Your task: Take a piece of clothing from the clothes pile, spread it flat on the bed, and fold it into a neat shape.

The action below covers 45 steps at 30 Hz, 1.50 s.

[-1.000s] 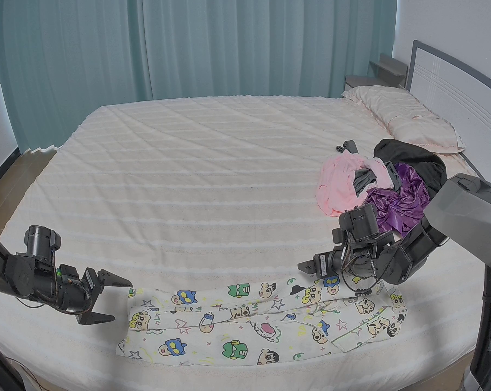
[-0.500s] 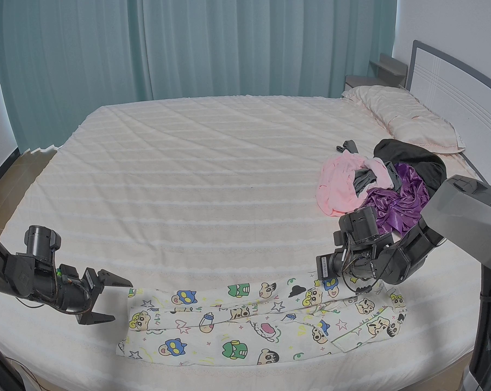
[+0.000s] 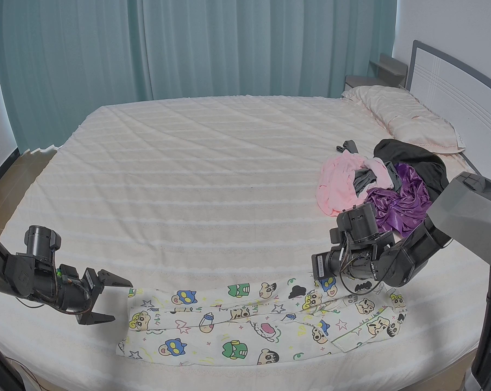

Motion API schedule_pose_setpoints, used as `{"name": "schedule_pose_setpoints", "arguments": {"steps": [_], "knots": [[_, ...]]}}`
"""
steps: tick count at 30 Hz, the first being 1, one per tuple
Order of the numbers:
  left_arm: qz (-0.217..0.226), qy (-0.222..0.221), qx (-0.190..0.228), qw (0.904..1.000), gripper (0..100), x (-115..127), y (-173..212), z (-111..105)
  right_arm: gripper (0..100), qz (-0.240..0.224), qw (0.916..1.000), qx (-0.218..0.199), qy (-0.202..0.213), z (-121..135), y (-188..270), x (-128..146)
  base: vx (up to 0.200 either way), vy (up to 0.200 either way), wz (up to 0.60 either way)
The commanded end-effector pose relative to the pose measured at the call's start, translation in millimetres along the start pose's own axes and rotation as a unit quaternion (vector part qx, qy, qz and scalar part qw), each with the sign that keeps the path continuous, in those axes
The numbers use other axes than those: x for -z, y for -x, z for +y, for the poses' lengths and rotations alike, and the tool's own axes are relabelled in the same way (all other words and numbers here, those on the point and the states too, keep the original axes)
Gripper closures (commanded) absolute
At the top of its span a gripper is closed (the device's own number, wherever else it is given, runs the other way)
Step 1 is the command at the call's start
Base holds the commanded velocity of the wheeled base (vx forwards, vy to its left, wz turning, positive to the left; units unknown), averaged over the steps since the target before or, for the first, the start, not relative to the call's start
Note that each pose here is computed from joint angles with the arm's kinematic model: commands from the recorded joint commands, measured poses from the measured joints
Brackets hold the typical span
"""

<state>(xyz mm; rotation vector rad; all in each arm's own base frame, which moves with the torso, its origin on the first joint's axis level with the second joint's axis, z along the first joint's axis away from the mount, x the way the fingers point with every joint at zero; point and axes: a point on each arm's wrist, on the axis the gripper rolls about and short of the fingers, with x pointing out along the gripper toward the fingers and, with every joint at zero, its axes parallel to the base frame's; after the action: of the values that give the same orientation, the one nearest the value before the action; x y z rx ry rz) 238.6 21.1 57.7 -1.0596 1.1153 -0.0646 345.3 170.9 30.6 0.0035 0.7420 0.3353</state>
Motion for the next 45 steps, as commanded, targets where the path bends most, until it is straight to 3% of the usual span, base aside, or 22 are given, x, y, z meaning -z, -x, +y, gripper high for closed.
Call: {"name": "schedule_pose_setpoints", "arguments": {"steps": [1,4,5,9,17,22,26,35,39,45], "knots": [[0.000,0.000,0.000,1.0000,0,0,0,0,100,-0.006,1.0000,-0.005,0.003,5,5,-3,0.000,0.000,0.00],[0.000,0.001,0.000,1.0000,0,0,0,0,100,0.000,1.0000,-0.002,0.003,3,3,1,0.000,0.000,0.00],[0.000,0.000,0.000,1.0000,0,0,0,0,0,0.005,1.0000,-0.001,0.003,3,2,4,0.000,0.000,0.00],[0.002,-0.004,-0.002,1.0000,0,1,0,1,0,-0.004,1.0000,-0.005,-0.005,4,4,-1,0.000,0.000,0.00],[-0.002,-0.008,0.001,1.0000,0,1,0,2,0,-0.035,0.9955,-0.008,-0.087,6,21,-14,0.000,0.000,0.00],[-0.001,-0.007,0.000,1.0000,0,2,-1,3,0,-0.030,0.9814,0.023,-0.188,4,26,-4,0.000,0.000,0.00],[-0.001,-0.006,0.000,1.0000,0,2,-1,3,0,-0.004,0.9668,0.047,-0.251,-12,16,12,0.000,0.000,0.00],[-0.001,-0.007,0.000,1.0000,0,2,-1,3,0,0.022,0.9498,0.088,-0.299,-48,6,30,0.000,0.000,0.00],[-0.001,-0.006,0.000,1.0000,0,2,-1,3,0,0.007,0.9432,0.077,-0.323,-57,11,29,0.000,0.000,0.00],[-0.001,-0.006,0.000,1.0000,0,2,-1,3,0,-0.026,0.9400,0.069,-0.333,-63,21,20,0.000,0.000,0.00]]}}
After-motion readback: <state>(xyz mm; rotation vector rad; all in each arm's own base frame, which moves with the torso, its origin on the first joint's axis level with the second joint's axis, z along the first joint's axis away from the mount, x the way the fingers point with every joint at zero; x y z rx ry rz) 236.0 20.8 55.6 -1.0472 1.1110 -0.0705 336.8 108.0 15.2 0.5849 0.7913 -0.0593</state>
